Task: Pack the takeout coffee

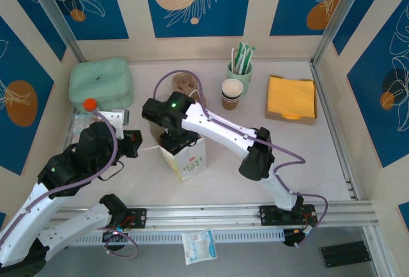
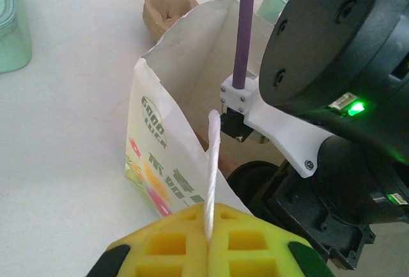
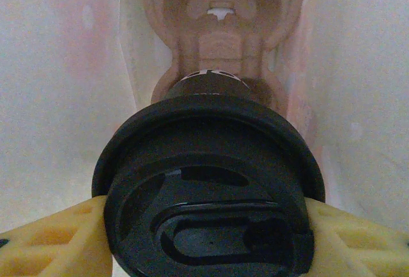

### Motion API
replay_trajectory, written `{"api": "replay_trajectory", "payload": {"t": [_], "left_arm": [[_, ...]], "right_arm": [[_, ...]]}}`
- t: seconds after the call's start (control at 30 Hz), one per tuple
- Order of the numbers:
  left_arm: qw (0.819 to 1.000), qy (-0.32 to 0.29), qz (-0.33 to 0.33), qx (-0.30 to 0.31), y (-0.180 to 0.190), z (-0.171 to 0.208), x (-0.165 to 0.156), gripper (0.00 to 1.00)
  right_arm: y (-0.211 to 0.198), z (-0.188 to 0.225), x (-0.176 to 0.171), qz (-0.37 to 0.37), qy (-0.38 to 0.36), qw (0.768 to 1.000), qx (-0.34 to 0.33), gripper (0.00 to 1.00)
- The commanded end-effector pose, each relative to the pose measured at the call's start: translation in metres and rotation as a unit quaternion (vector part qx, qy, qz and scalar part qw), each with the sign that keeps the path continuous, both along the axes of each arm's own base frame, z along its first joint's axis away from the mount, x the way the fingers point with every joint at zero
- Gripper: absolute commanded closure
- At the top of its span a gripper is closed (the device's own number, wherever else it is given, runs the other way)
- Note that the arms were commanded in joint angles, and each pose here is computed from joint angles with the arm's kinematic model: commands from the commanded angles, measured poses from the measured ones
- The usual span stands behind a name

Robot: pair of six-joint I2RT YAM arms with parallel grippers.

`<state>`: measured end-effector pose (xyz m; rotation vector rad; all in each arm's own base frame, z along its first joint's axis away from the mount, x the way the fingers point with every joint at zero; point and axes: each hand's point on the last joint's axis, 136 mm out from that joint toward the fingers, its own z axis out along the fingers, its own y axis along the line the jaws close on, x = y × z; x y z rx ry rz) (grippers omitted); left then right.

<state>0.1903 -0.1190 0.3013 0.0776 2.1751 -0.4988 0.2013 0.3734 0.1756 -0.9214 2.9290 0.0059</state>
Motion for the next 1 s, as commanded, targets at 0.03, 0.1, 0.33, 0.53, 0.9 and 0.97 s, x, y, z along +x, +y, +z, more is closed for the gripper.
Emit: {"api": "replay_trajectory", "payload": {"t": [0.03, 0.1, 0.33, 0.53, 0.9, 0.97], "left_arm": [[1.0, -0.002, 0.001, -0.008, -0.001, 0.0, 0.001, 1.0], [1.0, -0.002, 0.0, -0.007, -0.002, 0.0, 0.002, 1.0], [1.0, 0.0, -0.002, -0.008, -0.005, 0.0, 0.004, 1.0], [1.0, 0.001, -0.004, -0.011, -0.007, 0.002, 0.005, 1.0], [1.0, 0.004, -0.003, -0.01, -0.007, 0.001, 0.005, 1.0], [1.0, 0.004, -0.003, -0.011, -0.008, 0.001, 0.005, 1.0]], "right_arm": [[-0.024, -0.005, -0.017, 0.01, 0.044, 0.998, -0.047, 0.42], [-0.024, -0.007, -0.018, 0.012, 0.046, 0.998, -0.047, 0.42], [-0.022, -0.014, -0.016, 0.009, 0.049, 0.998, -0.046, 0.42], [-0.021, -0.02, -0.013, 0.003, 0.048, 0.998, -0.045, 0.42], [-0.019, -0.022, -0.009, -0.004, 0.046, 0.998, -0.039, 0.42], [-0.019, -0.023, -0.009, -0.004, 0.046, 0.998, -0.04, 0.42]]}}
